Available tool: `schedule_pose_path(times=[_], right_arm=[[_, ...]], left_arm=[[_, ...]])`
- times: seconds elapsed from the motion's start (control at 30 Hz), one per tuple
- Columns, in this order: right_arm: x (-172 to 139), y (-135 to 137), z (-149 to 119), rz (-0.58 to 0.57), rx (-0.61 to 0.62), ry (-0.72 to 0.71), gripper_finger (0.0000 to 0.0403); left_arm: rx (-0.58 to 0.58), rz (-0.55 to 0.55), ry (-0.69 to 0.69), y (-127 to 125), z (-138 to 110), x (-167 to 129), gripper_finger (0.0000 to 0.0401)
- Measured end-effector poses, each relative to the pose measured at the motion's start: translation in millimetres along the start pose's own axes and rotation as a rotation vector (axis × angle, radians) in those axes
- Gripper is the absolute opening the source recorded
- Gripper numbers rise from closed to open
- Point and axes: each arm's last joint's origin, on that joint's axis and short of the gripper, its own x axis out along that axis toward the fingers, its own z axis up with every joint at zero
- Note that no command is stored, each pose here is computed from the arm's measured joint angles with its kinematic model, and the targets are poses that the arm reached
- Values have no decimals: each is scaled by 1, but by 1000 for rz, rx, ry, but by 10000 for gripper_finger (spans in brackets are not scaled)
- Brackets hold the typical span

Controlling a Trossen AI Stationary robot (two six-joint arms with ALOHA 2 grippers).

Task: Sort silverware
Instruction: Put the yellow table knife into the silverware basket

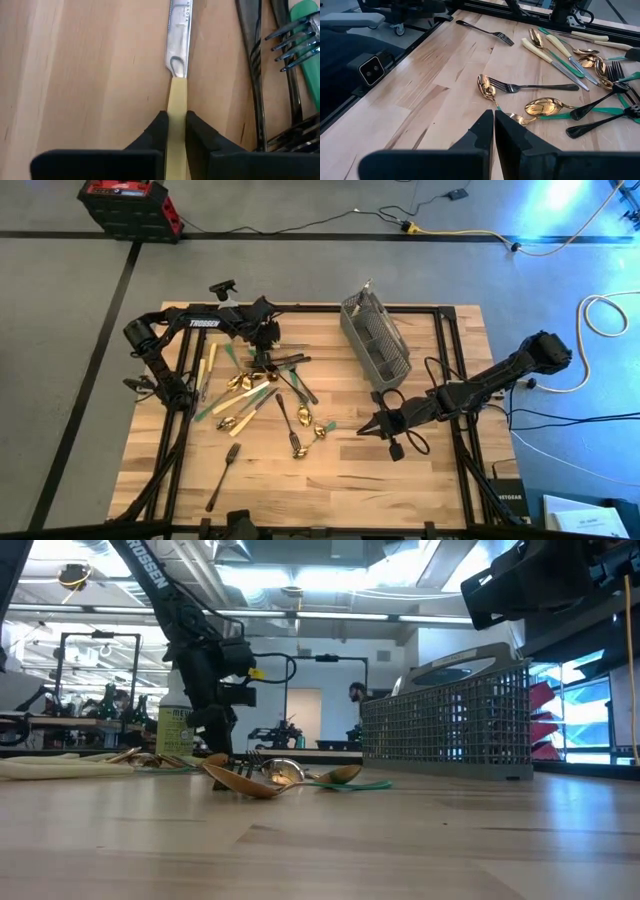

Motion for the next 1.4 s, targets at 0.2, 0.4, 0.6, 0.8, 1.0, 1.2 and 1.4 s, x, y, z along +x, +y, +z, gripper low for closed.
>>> schedule_pose_path(times=[0.2, 0.4, 0.6, 0.8, 1.0, 1.2, 1.4], right_arm=[[0, 0, 0, 0, 0, 0, 0], [0, 0, 0, 5, 0, 2, 0], [0, 1, -2, 21, 12, 20, 0], [0, 1, -6, 28, 47, 67, 0], [0, 1, -7, 27, 53, 73, 0], [0, 1, -6, 28, 52, 61, 0], [0, 1, -6, 37, 53, 62, 0]], left_arm=[[-88, -3, -18, -3, 9, -3, 23], [-170, 0, -177, -1, 45, -23, 26], [-277, -15, -427, -1, 94, -49, 27], [-339, -114, -819, -9, 140, -80, 27], [-290, -12, -1268, -26, 175, -95, 28], [-294, -21, -1461, -32, 219, -51, 28], [-349, 96, -1464, -18, 247, -10, 28]])
